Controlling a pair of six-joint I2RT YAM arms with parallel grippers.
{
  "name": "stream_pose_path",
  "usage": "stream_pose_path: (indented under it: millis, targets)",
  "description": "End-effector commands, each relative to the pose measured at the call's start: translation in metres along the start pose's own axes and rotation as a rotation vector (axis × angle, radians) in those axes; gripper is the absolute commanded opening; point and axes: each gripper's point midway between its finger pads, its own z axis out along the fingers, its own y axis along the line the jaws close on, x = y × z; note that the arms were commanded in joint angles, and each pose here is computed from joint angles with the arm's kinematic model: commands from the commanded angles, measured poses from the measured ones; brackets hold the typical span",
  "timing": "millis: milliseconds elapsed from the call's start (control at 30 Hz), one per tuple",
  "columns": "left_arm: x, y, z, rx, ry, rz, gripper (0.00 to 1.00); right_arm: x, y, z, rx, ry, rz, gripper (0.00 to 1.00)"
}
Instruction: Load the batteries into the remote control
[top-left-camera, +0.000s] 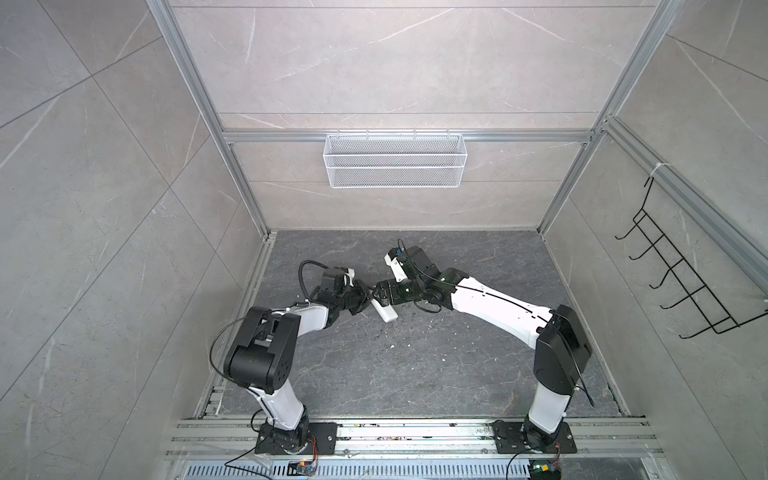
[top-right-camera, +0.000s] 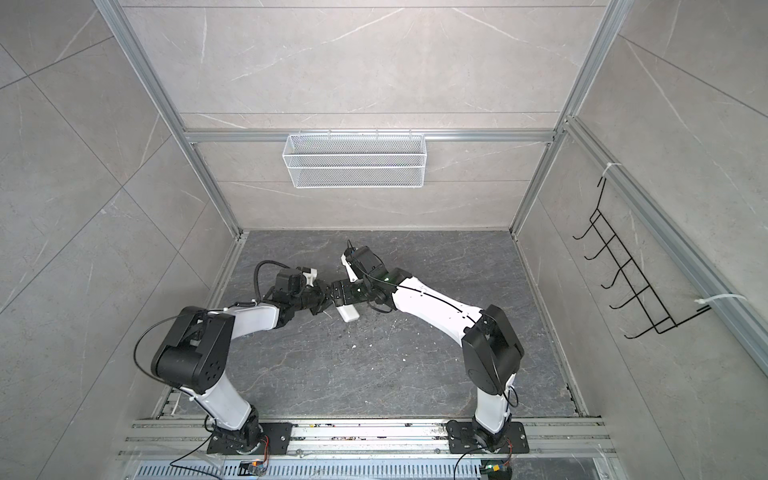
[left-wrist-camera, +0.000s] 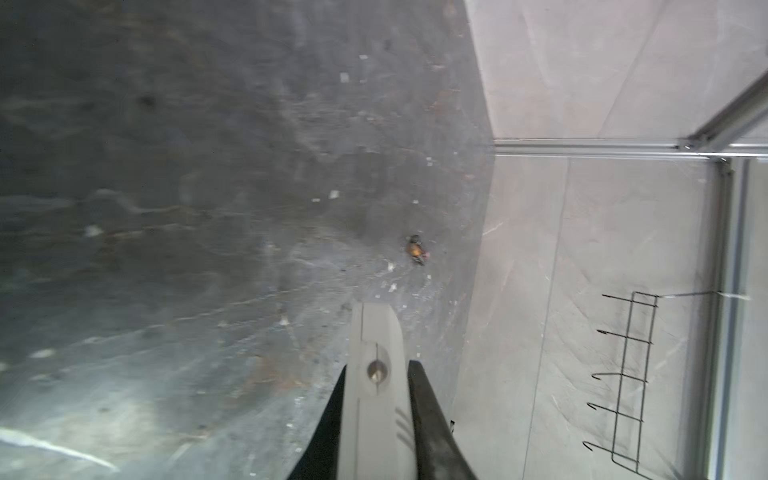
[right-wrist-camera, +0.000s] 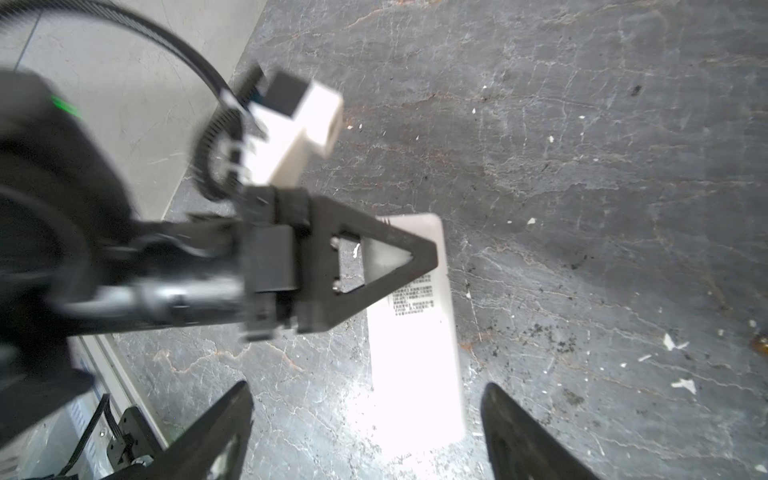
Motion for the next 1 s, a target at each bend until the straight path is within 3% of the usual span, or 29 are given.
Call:
stream_pose_path:
  millis: [0, 200, 333, 433, 667, 967]
  targets:
    - [-0.017, -0.023, -0.003, 0.158, -0.102, 0.127, 0.0, 0.005, -0.01, 0.006, 0.033, -0.021, 0.109, 0.86]
    - [-0.019, -0.004, -0.008, 0.216, -0.234, 0.228, 0.0, 0.026, -0.03, 0.013, 0.011, -0.113, 0.435, 0.84]
    - [-0.026, -0.01, -0.008, 0.269, -0.249, 0.234, 0.0, 0.039, -0.037, 0.032, -0.041, -0.139, 0.598, 0.76]
    - [-0.031, -0.003, -0.012, 0.242, -0.29, 0.229, 0.0, 0.048, -0.041, 0.043, -0.042, -0.128, 0.638, 0.69]
    - [-0.052, 0.017, -0.041, 0.18, -0.541, 0.221, 0.0, 0.055, -0.049, 0.059, -0.056, -0.147, 0.706, 0.64]
    - [-0.054, 0.023, -0.036, 0.171, -0.535, 0.203, 0.0, 0.067, -0.051, 0.093, -0.086, -0.104, 0.784, 0.63]
